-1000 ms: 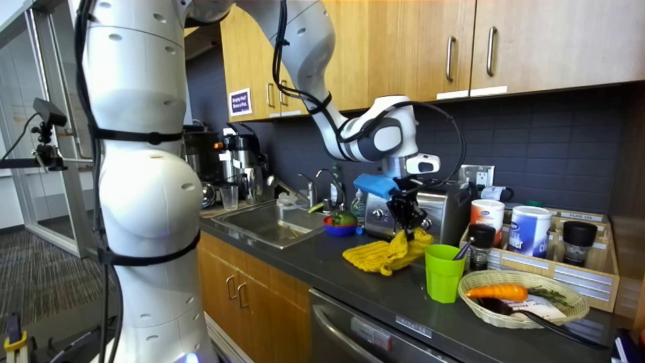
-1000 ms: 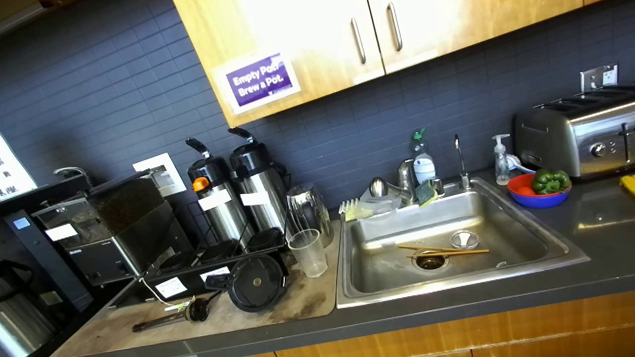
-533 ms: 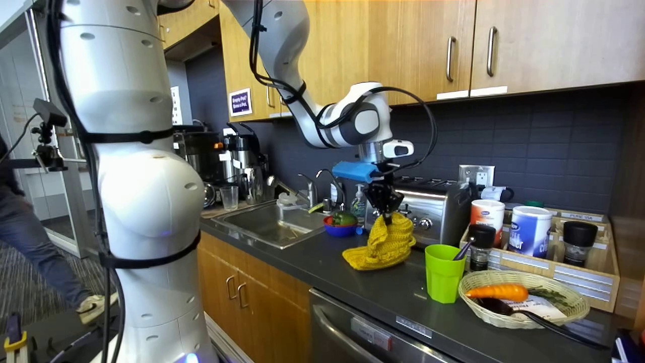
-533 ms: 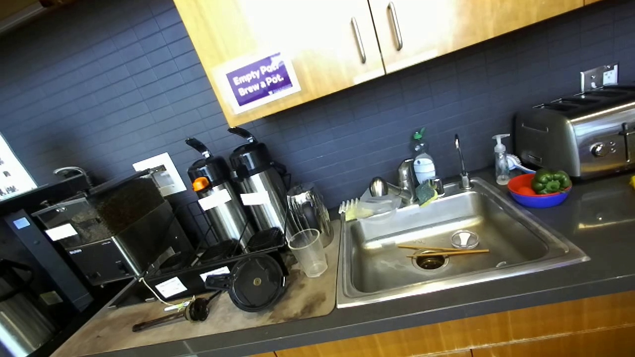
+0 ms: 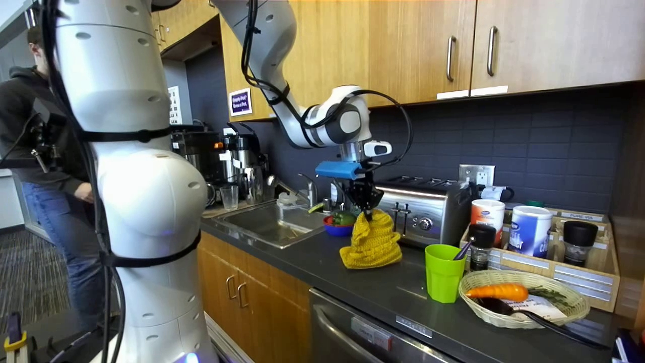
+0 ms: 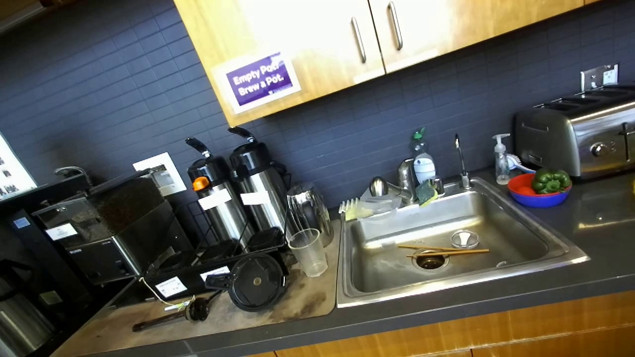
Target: Fold the yellow cloth in half from right to left.
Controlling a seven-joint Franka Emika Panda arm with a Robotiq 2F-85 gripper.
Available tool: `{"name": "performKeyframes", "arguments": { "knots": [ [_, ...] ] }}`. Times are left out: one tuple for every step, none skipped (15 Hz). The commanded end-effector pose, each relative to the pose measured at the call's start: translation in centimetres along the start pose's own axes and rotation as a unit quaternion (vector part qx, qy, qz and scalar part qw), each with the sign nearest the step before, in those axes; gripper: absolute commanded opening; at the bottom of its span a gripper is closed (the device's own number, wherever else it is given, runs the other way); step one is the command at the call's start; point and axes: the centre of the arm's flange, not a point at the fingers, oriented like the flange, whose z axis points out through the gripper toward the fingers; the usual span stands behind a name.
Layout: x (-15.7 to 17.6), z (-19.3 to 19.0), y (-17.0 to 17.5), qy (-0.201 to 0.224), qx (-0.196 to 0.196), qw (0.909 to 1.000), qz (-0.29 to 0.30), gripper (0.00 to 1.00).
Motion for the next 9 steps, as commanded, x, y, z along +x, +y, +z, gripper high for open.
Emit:
{"name": "performKeyframes", "arguments": {
  "knots": [
    [0.4, 0.7, -1.2, -0.004, -0.009, 0.9997, -0.022, 0.02],
    [0.6, 1.1, -1.4, -0.005, -0.008, 0.9996, -0.025, 0.02],
    [0.8, 1.5, -1.7, -0.008, -0.007, 0.9996, -0.026, 0.02],
    [1.0, 1.9, -2.1, -0.01, -0.006, 0.9995, -0.028, 0.02],
    [1.2, 2.1, -2.5, -0.013, -0.006, 0.9994, -0.031, 0.02],
    [1.3, 2.2, -3.1, -0.014, -0.007, 0.9992, -0.036, 0.02],
    [1.5, 2.3, -3.9, -0.014, -0.005, 0.999, -0.042, 0.02],
    [1.7, 2.5, -4.5, -0.014, -0.004, 0.9988, -0.047, 0.02],
    [1.9, 2.6, -5.2, -0.014, -0.003, 0.9985, -0.053, 0.02]
  ]
}}
